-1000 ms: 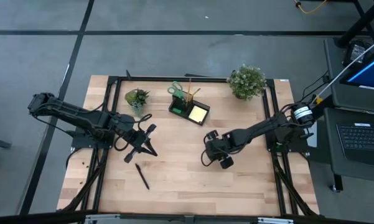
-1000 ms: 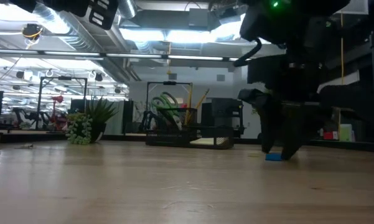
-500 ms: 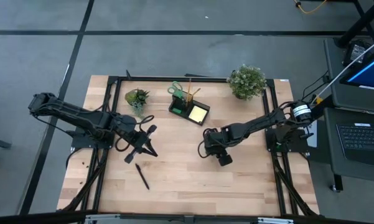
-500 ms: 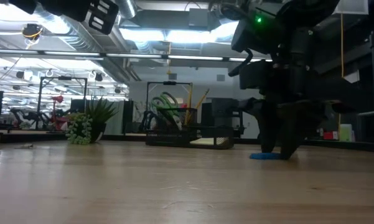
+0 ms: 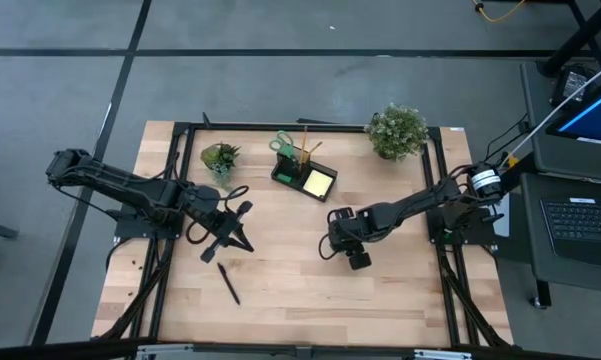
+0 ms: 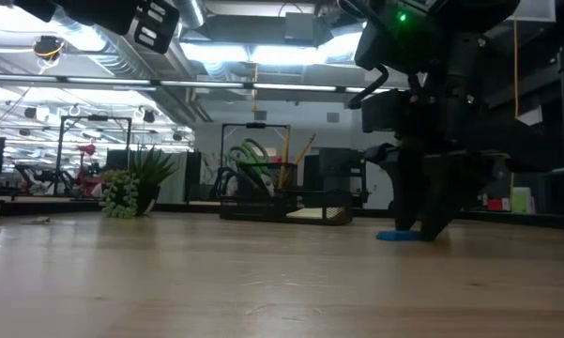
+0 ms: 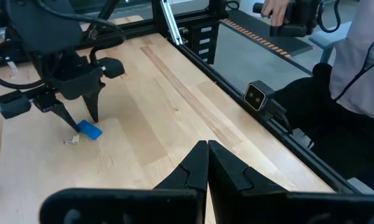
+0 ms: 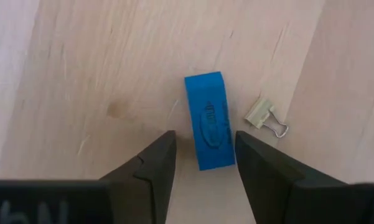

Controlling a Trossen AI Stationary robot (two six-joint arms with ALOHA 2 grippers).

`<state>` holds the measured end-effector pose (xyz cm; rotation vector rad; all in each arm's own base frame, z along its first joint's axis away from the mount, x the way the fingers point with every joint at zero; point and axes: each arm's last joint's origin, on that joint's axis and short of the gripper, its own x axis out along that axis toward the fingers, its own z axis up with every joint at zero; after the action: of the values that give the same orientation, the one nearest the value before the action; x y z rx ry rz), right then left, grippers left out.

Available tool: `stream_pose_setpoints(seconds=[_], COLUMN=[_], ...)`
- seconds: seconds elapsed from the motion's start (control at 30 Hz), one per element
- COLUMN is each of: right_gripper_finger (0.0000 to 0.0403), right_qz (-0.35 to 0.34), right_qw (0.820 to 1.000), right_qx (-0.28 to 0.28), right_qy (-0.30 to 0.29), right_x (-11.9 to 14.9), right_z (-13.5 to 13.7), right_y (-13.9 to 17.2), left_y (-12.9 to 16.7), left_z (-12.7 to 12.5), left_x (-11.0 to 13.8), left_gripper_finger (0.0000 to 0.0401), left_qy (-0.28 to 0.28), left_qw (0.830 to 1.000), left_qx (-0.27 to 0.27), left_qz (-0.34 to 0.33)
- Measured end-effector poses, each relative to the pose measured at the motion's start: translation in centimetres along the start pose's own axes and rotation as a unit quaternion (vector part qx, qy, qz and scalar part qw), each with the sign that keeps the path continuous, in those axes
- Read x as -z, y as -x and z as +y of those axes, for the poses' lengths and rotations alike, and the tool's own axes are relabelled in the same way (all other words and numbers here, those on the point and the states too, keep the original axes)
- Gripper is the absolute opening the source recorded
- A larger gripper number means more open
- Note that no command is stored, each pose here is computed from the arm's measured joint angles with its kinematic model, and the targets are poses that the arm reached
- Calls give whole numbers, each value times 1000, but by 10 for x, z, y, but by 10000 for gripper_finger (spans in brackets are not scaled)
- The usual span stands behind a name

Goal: Pick and place office supplies into organizer
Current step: Put the blue eraser into the desk organizer

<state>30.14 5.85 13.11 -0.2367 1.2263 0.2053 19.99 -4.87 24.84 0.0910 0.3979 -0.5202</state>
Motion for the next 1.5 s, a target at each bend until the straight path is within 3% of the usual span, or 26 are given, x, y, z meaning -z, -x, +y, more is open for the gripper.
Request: stream_pose_setpoints(seconds=[0.47,0.87,1.5], right_gripper_finger=[160,81,89], right_qz=[9,8,-43], right_qw=[998,997,989], right_qx=[-24,-28,-30], right_qy=[-52,-72,-137], right_x=[1,1,-7], right_z=[1,1,0], right_y=[-6,-6,5], left_y=[0,0,0], left_z=[0,0,0], left_x=[0,0,0], left_gripper_finger=[2,3,2], left_qy=[0,0,1], left_qw=[1000,1000,1000], left_qx=[0,0,0], left_qz=[0,0,0])
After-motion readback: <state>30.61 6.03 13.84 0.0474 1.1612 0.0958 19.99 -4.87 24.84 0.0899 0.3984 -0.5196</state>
